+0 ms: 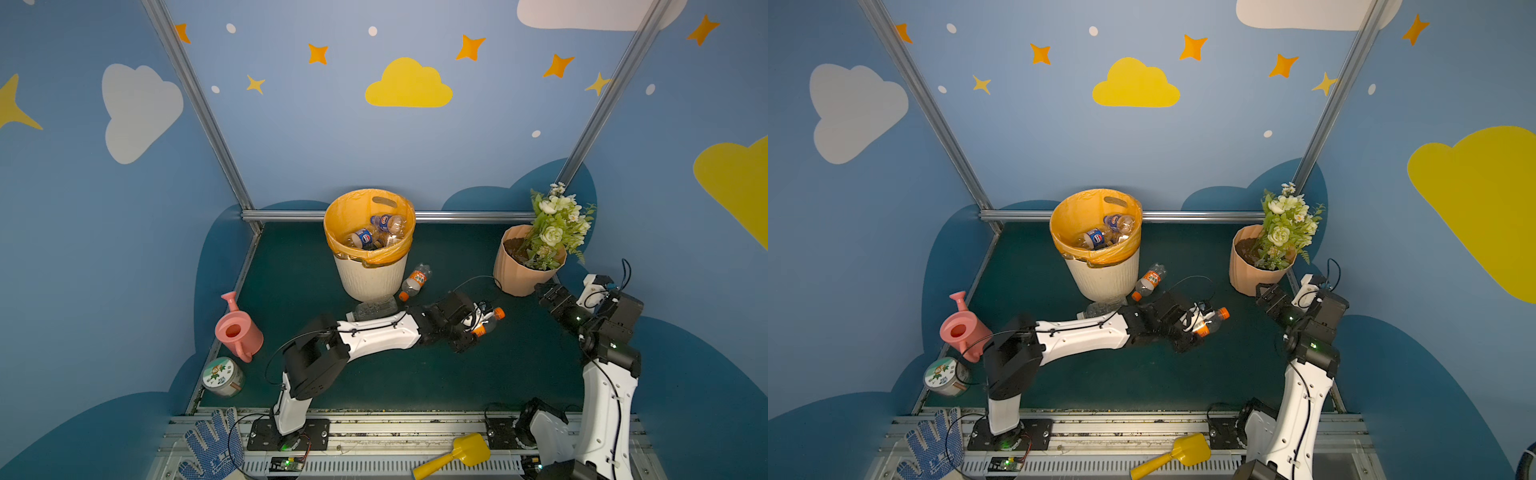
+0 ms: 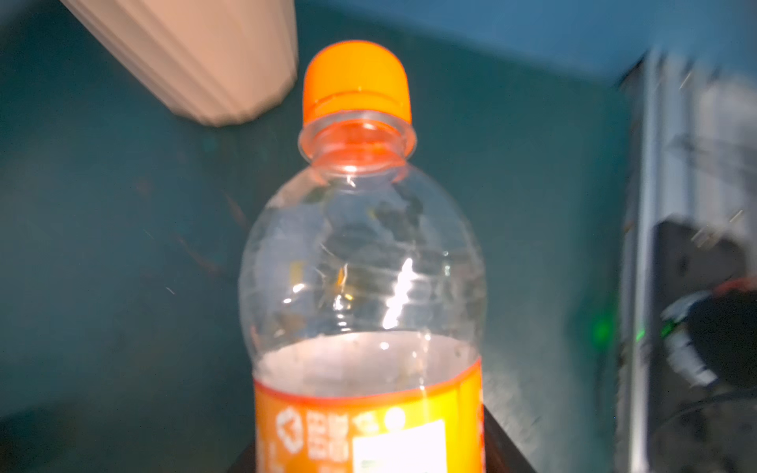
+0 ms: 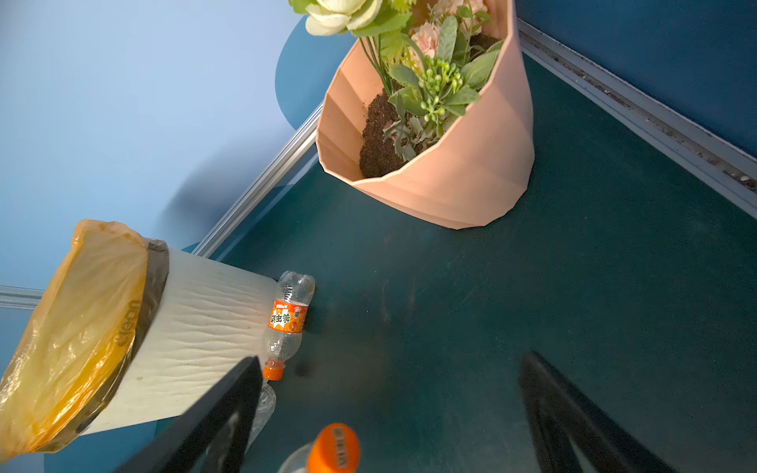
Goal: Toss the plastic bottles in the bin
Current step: 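Lift the orange-cap bottle with the left gripper up over the bin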
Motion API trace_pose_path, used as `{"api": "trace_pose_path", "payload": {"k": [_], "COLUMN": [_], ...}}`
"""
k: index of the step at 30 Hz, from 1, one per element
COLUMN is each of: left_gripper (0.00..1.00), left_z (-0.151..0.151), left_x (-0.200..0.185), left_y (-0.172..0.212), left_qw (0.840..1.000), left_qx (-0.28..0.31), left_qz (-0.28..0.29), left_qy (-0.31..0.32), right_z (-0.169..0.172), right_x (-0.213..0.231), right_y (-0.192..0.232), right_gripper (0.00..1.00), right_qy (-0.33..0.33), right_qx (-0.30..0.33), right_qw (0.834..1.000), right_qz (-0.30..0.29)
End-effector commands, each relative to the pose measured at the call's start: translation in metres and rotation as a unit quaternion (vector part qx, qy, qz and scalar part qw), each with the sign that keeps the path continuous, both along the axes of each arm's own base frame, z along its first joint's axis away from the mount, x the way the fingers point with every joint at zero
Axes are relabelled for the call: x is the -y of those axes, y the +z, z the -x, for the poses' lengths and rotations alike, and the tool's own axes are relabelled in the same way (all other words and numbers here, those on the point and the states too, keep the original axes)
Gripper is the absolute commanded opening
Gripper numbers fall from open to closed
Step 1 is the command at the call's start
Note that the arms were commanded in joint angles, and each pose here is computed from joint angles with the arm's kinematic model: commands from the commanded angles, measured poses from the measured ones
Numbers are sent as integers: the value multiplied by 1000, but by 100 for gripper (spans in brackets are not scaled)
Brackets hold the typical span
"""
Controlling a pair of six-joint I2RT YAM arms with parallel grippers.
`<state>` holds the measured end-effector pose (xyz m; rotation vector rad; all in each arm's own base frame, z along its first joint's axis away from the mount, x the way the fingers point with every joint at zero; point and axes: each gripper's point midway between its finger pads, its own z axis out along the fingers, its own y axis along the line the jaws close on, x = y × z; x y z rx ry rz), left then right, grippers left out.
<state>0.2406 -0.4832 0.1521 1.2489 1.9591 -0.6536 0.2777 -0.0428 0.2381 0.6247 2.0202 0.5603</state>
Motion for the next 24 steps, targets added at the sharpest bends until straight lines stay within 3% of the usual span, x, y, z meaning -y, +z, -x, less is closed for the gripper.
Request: {"api": "trace_pose_path", "payload": {"k": [1,6,15,20,24], "left_gripper": [45,44,44,44,44], "left_z": [-8,-18,-27,-25,-16], "left_x": [-4,-36,-120,-171,-214], "left_y": [43,100,193,237,285], "left_qw": [997,985,945,919,889], "left_qx": [23,75,167,216,270], "left_qz": [61,114,172,183,209], "left_qy": [39,105,221,275,305], "right_z": [1,-1,-9,-16,-22], "right_x": [-3,-10,-69,-108,-132], "right_y": [2,5,35,42,45], "right_gripper": [95,95,94,93,94], "right_qy": [7,27,177,234,263], "right_qx": [10,23,92,103,110], "right_qw": [1000,999,980,967,958], "right_qz": [1,-7,-29,-3,20]}}
